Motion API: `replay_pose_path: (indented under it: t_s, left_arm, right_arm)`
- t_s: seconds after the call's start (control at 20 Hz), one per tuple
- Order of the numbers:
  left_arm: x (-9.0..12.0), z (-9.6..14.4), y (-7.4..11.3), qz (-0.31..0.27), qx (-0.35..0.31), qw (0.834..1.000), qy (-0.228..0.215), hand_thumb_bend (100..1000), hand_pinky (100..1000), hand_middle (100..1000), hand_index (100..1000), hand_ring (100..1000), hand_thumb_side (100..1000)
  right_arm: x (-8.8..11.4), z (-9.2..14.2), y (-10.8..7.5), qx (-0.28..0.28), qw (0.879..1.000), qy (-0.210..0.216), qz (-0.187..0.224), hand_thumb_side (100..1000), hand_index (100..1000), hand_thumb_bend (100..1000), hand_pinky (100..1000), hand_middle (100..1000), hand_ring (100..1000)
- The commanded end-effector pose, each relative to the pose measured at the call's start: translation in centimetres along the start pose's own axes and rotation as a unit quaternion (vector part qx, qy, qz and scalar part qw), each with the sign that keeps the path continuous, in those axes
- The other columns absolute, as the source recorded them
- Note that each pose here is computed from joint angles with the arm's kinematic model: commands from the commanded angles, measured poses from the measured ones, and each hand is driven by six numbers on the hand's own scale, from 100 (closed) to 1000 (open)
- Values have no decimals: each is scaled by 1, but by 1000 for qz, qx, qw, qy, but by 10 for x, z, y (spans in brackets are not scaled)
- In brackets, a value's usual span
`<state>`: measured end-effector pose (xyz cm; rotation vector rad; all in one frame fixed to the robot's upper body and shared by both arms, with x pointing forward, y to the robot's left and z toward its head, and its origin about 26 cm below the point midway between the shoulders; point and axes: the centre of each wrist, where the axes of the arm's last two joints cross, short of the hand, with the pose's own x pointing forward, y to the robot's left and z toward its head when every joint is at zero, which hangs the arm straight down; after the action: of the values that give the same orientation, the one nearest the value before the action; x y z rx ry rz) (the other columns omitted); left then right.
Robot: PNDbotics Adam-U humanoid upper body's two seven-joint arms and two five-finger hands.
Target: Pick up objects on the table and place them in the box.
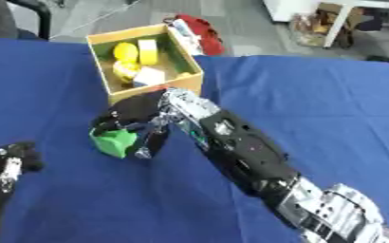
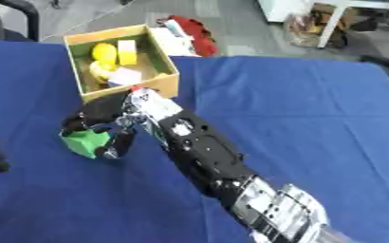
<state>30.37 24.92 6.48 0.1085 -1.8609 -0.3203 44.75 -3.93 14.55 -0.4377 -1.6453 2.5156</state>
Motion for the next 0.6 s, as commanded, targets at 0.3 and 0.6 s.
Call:
replay_pose_path:
  t_s: [0.3,0.6]
  left_arm:
    - [6,-3,3,-1,2,1000,-13,100,642,547,724,563,743]
    - [6,-3,2,-1,1,1000,-13,100,642,547,725,562,744]
  right_arm:
    - [-3,3,-16,37,997,-47,45,279,1000,100,962,1000,1000]
    - [-3,2,-18,36,997,-47,45,279,1000,100,963,1000,1000]
